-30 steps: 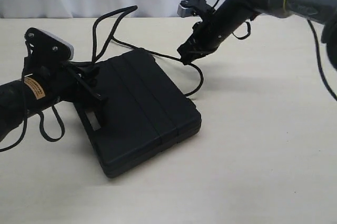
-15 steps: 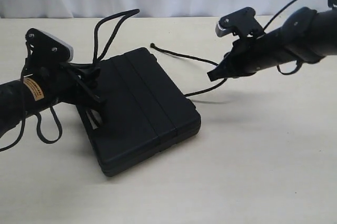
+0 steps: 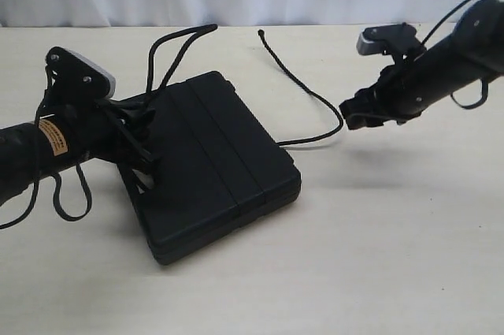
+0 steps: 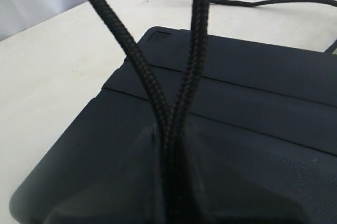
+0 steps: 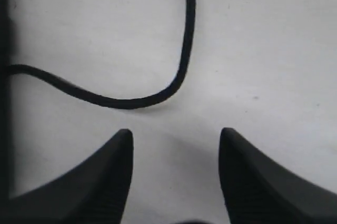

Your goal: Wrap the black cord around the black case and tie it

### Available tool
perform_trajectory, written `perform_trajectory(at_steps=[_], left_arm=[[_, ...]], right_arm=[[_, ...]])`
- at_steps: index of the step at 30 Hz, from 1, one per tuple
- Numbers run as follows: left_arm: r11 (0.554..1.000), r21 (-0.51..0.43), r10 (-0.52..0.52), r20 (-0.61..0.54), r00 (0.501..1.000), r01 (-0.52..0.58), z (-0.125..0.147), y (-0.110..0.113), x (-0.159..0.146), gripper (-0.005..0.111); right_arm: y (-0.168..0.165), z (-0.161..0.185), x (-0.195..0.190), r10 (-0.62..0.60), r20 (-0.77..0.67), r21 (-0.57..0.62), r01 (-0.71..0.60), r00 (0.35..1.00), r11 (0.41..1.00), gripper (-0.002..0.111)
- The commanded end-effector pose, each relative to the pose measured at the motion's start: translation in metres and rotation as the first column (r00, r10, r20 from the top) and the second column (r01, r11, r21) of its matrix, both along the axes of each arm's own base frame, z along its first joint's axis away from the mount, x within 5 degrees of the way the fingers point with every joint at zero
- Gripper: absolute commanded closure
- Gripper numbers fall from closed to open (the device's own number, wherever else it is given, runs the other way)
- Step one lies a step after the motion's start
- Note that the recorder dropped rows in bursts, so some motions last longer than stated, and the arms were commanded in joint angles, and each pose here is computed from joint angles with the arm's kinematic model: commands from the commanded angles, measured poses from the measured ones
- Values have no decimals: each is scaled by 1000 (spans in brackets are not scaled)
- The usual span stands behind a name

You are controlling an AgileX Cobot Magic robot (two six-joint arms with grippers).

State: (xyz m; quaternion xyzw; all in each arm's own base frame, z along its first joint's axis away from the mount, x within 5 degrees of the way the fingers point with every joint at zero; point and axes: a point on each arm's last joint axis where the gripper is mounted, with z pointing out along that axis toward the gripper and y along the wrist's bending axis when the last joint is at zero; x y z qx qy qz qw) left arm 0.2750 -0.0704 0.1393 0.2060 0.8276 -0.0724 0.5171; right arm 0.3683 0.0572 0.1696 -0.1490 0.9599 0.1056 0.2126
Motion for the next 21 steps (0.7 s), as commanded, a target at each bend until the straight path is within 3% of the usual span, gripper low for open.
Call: perform_trajectory(at_steps=[1, 4, 8, 13, 17, 21], left_arm=[[1000, -22, 7, -7, 1000, -7, 0, 0, 0, 107], [1000, -22, 7, -7, 1000, -7, 0, 0, 0, 107], [1000, -22, 7, -7, 1000, -7, 0, 0, 0, 107], [1000, -18, 7, -12, 1000, -7, -1, 0, 0, 107], [1000, -16, 5, -11, 1000, -6, -1, 0, 0, 107], [1000, 3, -5, -3, 1000, 5, -1, 0, 0, 107]], right_arm=[[8, 27, 15, 31, 40, -21, -30, 999, 999, 65], [30, 38, 32, 103, 127, -56, -96, 987, 994, 73], [53, 37, 67, 124, 130, -85, -113, 984, 990, 71], [62, 9, 109, 141, 23, -135, -137, 990, 981, 59], [65, -23, 137, 139, 1, -177, -136, 990, 975, 60], [73, -43, 154, 123, 13, -119, -120, 992, 986, 60]])
